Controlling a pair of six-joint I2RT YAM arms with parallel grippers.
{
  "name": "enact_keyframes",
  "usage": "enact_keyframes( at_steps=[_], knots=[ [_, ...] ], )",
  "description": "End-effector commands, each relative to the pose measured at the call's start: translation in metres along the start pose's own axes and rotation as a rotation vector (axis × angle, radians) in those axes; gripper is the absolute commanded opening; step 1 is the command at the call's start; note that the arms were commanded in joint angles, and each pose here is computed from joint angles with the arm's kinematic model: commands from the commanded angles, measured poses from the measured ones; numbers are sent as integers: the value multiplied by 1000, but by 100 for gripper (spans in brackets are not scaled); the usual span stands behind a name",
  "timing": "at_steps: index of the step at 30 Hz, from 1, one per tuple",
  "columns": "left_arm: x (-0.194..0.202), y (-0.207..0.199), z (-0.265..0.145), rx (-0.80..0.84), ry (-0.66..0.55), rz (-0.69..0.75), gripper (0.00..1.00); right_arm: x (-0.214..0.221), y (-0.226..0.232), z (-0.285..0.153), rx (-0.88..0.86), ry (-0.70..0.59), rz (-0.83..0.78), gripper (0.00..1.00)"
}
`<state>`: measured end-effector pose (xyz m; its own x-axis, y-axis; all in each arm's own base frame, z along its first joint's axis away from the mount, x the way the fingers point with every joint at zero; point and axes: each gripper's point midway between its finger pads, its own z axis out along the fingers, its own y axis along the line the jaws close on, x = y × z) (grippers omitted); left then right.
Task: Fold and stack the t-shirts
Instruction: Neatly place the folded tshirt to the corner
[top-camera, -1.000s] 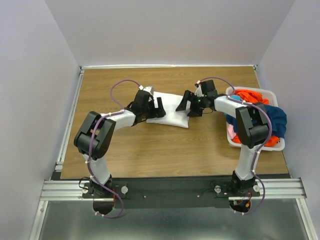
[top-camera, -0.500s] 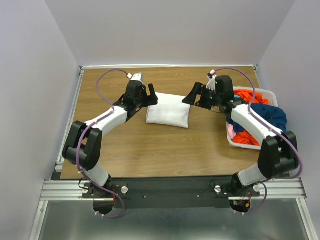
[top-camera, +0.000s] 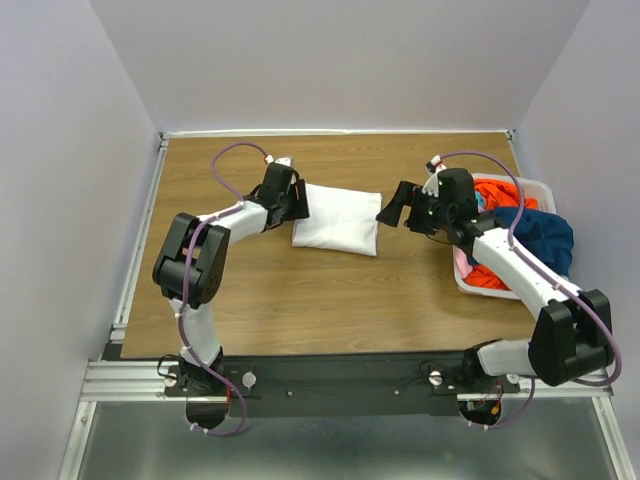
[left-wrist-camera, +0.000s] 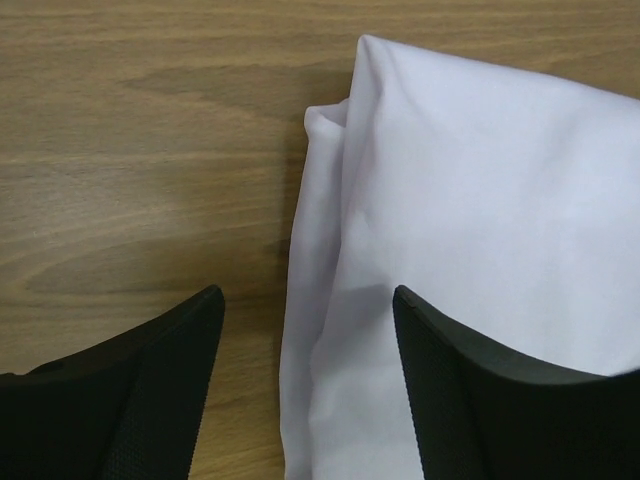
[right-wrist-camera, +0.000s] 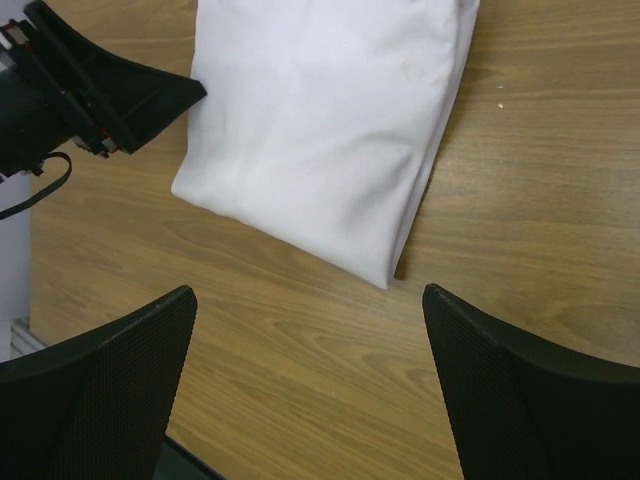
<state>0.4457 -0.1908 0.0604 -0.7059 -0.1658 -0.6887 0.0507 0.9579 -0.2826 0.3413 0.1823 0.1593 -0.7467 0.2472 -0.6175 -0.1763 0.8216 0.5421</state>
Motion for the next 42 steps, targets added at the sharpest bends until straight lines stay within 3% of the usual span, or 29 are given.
enact_keyframes(
  at_steps=[1,7,10,11,16,24,39,42],
  knots=[
    [13,0,13,19,60,26,70,-4,-11,-11,65,-45,-24,100],
    [39,-9,21,58,121,44,52,-9,-17,-18,109,-83,-34,100],
    [38,-15,24,75,125,52,17,-11,-17,-19,109,-90,-37,100],
    [37,-13,24,62,124,54,0,-12,-16,-20,109,-93,-39,100],
    [2,8,23,-85,63,103,0,-14,-24,-22,144,-110,-57,100],
    [-74,63,16,-177,-46,188,0,-20,-33,-27,199,-148,-91,100],
    [-150,261,36,-488,-83,101,0,-25,-71,-26,379,-178,-117,100],
    [-184,286,35,-523,-127,109,0,-25,-75,-23,397,-170,-117,100]
  ],
)
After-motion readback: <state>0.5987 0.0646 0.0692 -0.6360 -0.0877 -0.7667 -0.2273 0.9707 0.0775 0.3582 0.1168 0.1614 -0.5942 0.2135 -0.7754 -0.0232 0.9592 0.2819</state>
